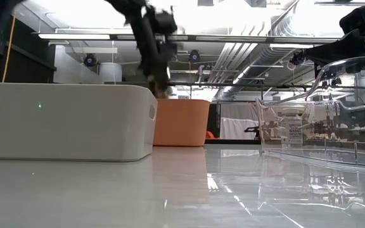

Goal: Sort spices by type
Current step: Put the bottom left yellow seasoning bottle into the orange bin

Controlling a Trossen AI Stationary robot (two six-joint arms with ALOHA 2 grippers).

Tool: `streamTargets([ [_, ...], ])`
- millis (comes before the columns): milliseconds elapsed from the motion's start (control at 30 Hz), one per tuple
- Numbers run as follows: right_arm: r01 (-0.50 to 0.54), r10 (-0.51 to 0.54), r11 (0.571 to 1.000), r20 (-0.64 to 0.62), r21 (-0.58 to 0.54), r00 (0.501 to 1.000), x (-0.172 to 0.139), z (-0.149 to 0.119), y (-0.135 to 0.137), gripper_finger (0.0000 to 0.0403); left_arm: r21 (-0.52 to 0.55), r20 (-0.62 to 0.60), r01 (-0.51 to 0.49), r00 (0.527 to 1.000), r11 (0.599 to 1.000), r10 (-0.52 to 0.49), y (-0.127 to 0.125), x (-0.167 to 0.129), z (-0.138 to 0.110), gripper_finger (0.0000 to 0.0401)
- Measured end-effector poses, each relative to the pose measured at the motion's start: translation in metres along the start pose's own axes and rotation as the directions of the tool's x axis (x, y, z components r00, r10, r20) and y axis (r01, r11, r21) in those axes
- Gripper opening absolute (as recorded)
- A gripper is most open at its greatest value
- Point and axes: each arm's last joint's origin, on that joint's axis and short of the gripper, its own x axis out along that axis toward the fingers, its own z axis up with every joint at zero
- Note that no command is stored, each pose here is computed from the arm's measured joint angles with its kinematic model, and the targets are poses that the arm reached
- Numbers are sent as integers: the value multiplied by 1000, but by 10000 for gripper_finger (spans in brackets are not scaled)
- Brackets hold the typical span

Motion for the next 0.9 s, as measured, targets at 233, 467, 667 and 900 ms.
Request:
streamTargets([
  [233, 0, 0, 1000, 0, 0, 1000, 0, 0, 0, 0, 25, -124, 41, 992, 999, -38, 35, 61, -11, 187],
  [467, 0, 0, 1000, 0, 0, 1000, 0, 0, 0, 0, 43, -139, 33, 990, 999, -27, 47, 66, -14, 187],
  [667, 0, 0, 1000, 0, 0, 1000, 0, 0, 0, 0, 37, -133, 85, 988, 996, -80, 39, 65, -13, 187],
  [900, 0, 0, 1000, 0, 0, 1000, 0, 0, 0, 0, 70, -127, 81, 989, 994, -71, 21, 63, -9, 187],
])
